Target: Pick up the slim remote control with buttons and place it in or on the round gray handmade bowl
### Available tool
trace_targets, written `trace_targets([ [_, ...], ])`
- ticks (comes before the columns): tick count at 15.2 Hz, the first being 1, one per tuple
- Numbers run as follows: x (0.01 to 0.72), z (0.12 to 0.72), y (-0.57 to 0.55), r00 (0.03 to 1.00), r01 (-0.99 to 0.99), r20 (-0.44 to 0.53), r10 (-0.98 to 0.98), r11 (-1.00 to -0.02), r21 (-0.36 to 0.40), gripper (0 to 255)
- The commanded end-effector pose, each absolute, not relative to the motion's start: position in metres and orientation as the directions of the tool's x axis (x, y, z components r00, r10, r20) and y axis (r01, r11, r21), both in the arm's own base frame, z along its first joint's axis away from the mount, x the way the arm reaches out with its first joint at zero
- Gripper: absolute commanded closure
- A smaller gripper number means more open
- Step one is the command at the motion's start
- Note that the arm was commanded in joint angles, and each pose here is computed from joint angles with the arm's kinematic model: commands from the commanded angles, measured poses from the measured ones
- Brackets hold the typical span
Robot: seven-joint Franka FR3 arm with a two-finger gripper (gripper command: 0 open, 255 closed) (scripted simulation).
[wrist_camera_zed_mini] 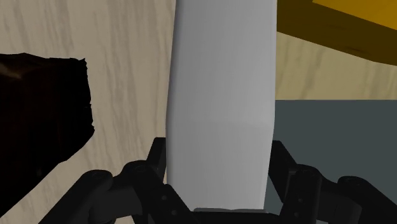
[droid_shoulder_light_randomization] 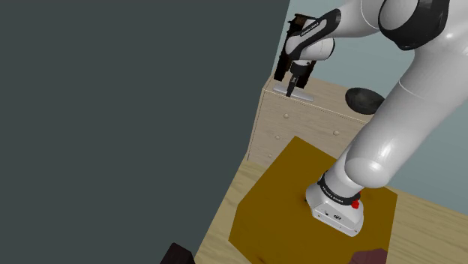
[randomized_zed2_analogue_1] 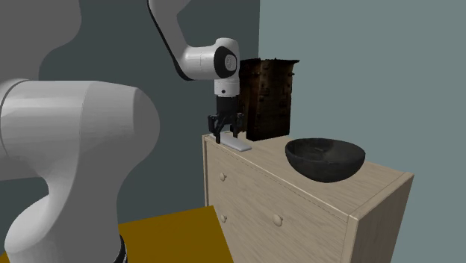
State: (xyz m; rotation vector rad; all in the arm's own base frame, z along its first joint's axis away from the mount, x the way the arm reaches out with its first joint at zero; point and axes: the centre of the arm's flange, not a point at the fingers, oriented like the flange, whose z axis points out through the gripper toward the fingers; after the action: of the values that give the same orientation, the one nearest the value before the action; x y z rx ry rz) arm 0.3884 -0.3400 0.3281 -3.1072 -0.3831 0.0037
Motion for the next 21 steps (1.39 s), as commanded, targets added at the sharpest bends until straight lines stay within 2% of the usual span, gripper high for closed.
trace_targets([
  [1, 0.388, 0.328, -0.34, 0.97, 0.243, -0.001, 0.243, -0.97, -0.011, 255],
  [21, 0.388, 0.423, -0.34, 0.97, 0.243, -0.001, 0.243, -0.97, -0.011, 255],
])
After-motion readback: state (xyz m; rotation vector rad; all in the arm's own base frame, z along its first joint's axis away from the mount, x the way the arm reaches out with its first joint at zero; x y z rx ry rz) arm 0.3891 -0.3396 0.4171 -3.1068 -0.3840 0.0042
